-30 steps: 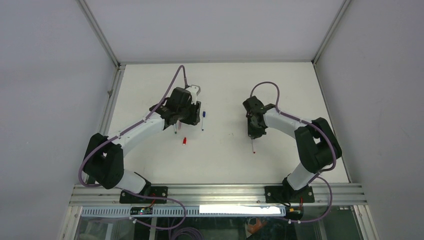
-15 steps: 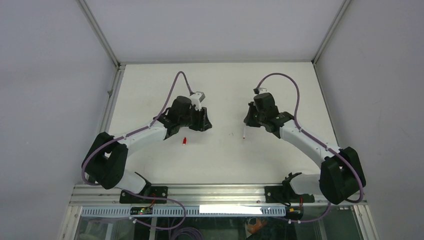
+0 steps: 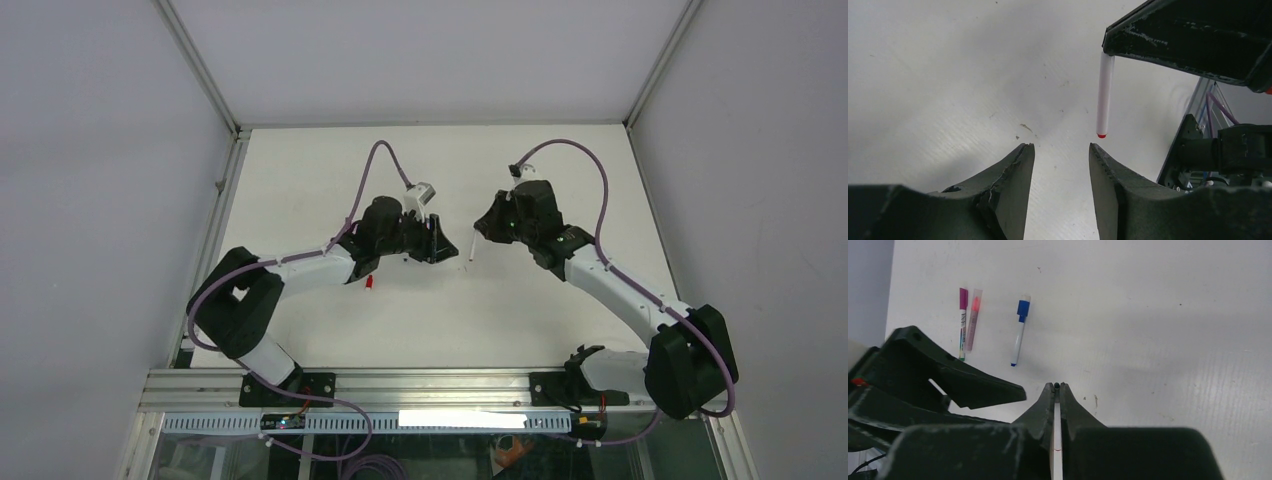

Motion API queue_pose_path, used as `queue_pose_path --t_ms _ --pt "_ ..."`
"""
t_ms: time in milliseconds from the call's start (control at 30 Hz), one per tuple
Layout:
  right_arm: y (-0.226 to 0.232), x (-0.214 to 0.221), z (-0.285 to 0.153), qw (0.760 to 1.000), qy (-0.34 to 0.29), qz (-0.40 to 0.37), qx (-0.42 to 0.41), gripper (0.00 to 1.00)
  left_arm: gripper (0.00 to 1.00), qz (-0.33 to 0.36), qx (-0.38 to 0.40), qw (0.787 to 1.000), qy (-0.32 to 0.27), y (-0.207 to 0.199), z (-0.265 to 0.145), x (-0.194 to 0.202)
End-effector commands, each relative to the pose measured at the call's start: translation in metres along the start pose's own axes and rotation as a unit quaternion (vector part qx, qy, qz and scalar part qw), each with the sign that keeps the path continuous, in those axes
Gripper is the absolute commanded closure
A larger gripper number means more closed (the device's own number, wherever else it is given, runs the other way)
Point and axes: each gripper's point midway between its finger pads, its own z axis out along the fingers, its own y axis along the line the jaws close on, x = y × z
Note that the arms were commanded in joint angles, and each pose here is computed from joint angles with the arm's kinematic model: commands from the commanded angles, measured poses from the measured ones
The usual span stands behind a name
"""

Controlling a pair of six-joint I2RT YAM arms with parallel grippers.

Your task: Insert the pens into the pen caps

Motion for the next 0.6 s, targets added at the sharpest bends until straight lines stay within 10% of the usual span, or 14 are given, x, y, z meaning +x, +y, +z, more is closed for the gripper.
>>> queue_pose_path --t_ms 0,567 --pt "0.030 -0.023 -0.007 0.998 -0.039 0.006 -0.056 1.00 0.55 0.007 0.057 0.998 -0.026 -0.030 0.016 -0.018" --pt "0.030 -0.010 0.001 0.998 -0.023 -0.005 -0.058 1.00 0.53 0.028 0.076 0.997 -0.019 -0.047 0.022 -0.022"
